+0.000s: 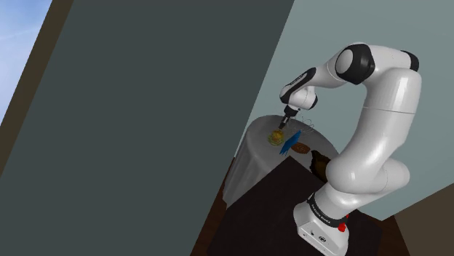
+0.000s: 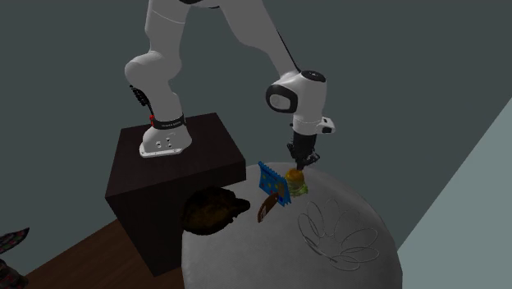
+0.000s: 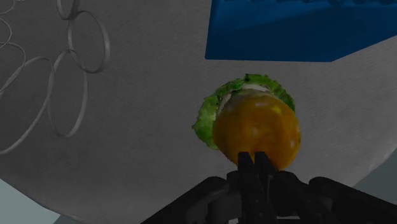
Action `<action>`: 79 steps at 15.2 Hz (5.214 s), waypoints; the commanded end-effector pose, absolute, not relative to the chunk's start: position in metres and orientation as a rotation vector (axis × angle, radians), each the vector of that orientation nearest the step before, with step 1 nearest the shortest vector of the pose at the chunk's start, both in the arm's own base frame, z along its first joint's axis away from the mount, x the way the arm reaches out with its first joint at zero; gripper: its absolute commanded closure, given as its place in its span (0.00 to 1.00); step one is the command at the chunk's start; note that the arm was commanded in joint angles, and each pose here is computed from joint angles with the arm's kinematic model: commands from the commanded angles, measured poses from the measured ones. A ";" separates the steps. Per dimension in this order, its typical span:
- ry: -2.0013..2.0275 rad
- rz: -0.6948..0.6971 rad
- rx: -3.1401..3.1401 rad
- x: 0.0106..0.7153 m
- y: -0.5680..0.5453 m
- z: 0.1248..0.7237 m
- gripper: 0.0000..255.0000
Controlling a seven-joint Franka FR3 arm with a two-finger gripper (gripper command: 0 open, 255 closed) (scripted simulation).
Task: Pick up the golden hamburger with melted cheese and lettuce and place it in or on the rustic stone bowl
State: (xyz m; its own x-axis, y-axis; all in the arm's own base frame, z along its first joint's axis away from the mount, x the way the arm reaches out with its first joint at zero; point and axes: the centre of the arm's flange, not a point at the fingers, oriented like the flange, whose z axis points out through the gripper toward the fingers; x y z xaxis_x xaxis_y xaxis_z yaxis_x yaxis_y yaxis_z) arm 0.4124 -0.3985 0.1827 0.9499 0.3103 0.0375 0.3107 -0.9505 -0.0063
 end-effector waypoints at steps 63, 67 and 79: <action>-0.901 0.026 -3.009 0.429 -0.376 0.295 1.00; -0.901 0.026 -3.009 0.403 -0.377 0.306 1.00; -0.901 0.026 -3.009 0.245 -0.383 0.322 1.00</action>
State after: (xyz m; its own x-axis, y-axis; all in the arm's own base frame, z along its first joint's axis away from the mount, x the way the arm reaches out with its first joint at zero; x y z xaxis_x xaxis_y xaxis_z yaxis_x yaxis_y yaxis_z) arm 0.2564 -0.3836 0.3196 0.8359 0.5487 -0.0159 0.5487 -0.8360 -0.0064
